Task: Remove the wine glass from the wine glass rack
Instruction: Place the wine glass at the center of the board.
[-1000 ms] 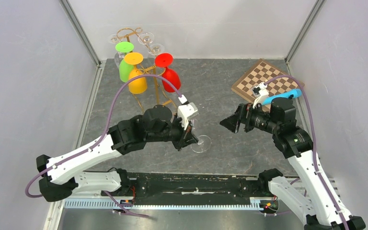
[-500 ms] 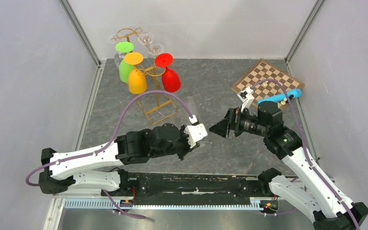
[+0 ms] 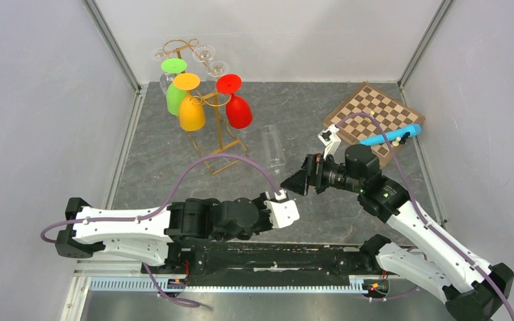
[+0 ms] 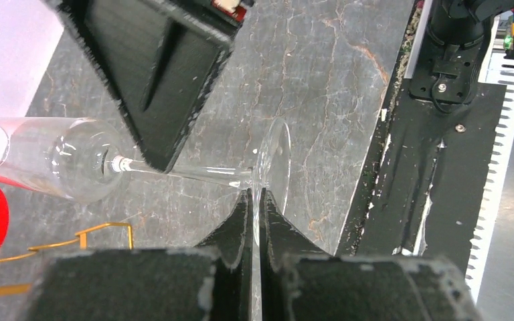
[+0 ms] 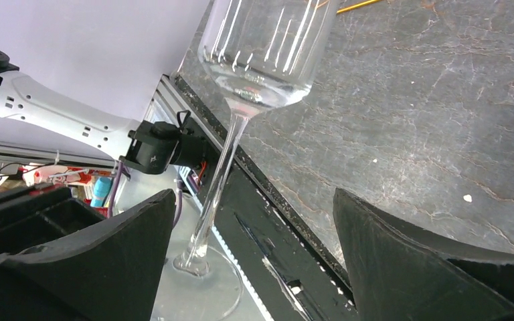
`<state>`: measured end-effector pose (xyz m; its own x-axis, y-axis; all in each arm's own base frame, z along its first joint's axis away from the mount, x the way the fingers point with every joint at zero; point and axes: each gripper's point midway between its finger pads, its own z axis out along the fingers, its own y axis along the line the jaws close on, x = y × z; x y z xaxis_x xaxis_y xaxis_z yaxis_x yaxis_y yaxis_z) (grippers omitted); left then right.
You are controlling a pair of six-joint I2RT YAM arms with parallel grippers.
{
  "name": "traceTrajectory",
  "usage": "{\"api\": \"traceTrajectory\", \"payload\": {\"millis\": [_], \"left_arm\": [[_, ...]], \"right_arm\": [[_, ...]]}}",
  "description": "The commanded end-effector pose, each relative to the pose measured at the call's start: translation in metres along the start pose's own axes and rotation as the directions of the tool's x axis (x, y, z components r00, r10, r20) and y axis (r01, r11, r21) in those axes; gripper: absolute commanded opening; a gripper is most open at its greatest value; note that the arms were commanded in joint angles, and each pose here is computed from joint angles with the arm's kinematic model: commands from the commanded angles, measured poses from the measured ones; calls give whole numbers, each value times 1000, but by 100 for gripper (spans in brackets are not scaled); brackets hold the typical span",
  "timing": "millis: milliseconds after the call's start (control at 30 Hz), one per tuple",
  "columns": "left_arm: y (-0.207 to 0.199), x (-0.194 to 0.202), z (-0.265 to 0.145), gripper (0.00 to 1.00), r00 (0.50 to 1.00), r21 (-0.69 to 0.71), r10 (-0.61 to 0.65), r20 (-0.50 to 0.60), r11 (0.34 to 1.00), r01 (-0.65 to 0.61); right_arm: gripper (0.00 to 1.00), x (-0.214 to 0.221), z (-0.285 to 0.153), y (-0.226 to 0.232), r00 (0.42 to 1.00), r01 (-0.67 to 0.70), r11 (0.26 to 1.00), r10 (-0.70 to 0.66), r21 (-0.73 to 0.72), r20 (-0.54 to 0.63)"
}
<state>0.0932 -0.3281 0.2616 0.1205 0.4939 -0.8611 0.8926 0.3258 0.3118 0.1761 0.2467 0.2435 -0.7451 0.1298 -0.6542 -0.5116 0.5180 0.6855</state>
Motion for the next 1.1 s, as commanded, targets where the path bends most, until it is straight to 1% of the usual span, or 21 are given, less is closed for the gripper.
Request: {"api": "traceTrajectory", "payload": {"millis": [0,233,467,600,900,967,1067], "left_arm": [[8,-26,1,2,993,-105,86,76,991,-77],[2,-27,4,2,988,-159,146,53,978,-136],[3,-29,4,2,982,-206,185,44,963,-172],[3,-32,3,2,980,-219,190,52,960,-175],[-5,-33,4,2,982,-197,179,62,967,-164],[-6,-34,4,2,983,-188,172,68,970,-157],[-10,-34,4,2,983,-176,168,73,972,-153]], "right_arm": [[90,-13,6,9,998,-4,1000,6,-21,62],[86,-8,13,14,998,-22,999,24,-35,53],[80,-3,15,15,999,-25,999,27,-35,45],[72,-1,16,18,999,-26,999,28,-45,41],[54,1,17,22,999,-20,998,22,-55,36],[47,1,17,23,999,-17,998,19,-58,34],[41,2,17,23,999,-17,998,19,-57,33]]}}
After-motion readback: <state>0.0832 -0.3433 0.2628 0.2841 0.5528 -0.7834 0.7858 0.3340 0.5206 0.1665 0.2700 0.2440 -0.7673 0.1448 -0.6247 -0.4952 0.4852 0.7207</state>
